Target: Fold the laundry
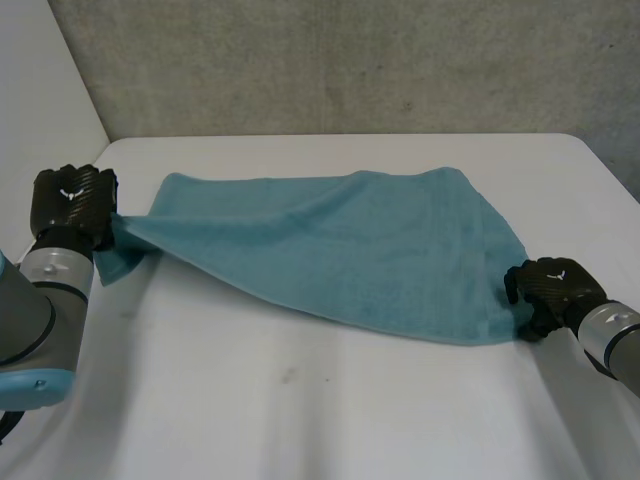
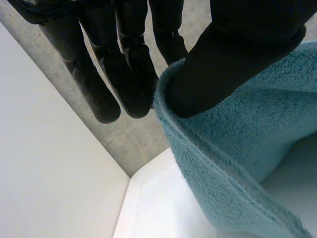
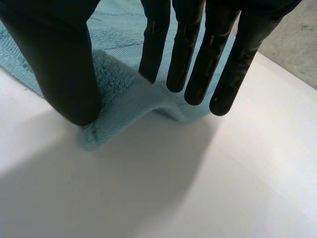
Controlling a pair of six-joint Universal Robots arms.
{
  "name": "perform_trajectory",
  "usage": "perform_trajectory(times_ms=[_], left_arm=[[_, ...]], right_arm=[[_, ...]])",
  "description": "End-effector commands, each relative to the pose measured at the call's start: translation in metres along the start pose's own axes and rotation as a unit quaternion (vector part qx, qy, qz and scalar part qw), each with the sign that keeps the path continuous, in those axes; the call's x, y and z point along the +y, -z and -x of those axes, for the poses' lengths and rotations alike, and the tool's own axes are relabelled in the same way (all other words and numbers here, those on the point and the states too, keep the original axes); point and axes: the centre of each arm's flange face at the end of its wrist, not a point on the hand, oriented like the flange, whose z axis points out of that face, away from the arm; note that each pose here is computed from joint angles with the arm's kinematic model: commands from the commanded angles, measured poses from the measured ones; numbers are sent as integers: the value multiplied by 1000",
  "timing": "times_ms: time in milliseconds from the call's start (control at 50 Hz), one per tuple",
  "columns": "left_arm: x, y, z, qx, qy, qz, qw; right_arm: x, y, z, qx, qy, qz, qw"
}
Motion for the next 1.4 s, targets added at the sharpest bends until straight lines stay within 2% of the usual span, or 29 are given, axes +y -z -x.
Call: perform_trajectory(times_ms=[20, 220, 260, 380, 540, 600, 680, 820, 980, 1060, 1200, 1260, 1300, 1320, 1340, 1360, 1400], left_arm=[[0, 0, 0, 0, 0, 1, 1000], [1, 1, 0, -1, -1, 2, 1000], [2, 5, -2, 5, -8, 14, 1000], [5, 19, -1, 22, -12, 61, 998], [-15, 59, 11, 48, -18, 148, 988], [-25, 77, 17, 54, -21, 167, 984], [-35, 104, 25, 63, -44, 196, 978], [-34, 121, 16, 99, -75, 205, 971], [-17, 93, 6, 111, -74, 190, 973], [-9, 60, 2, 99, -76, 160, 979], [7, 13, -7, 89, -81, 130, 984], [9, -9, -14, 91, -97, 109, 985], [-8, -40, -18, 78, -119, 53, 988], [-8, -40, -18, 78, -119, 52, 988], [-28, -56, -19, 63, -121, 9, 991], [-28, -57, -20, 63, -121, 8, 991], [-80, -82, -12, 25, -116, -89, 989]], right_arm=[[-1, -2, -2, 4, 2, -4, 1000], [-10, -2, -6, 22, 16, -33, 999], [-32, 8, -17, 47, 24, -61, 997], [-62, 31, -26, 68, 45, -91, 993], [-75, 71, -57, 79, 26, -15, 996], [-69, 82, -67, 72, 45, 32, 996], [-65, 101, -71, 47, 106, 97, 988], [-62, 111, -72, 20, 129, 132, 983], [-43, 80, -81, 23, 86, 122, 989], [-55, 59, -76, 33, 75, 72, 994], [-65, 23, -69, 37, 79, 41, 995], [-84, 7, -72, 61, 96, 16, 993], [-118, -8, -84, 113, 108, -33, 987], [-119, -8, -84, 113, 108, -33, 987], [-144, -11, -88, 143, 112, -72, 981], [-145, -11, -88, 144, 112, -72, 981], [-206, -4, -97, 201, 117, -181, 956]])
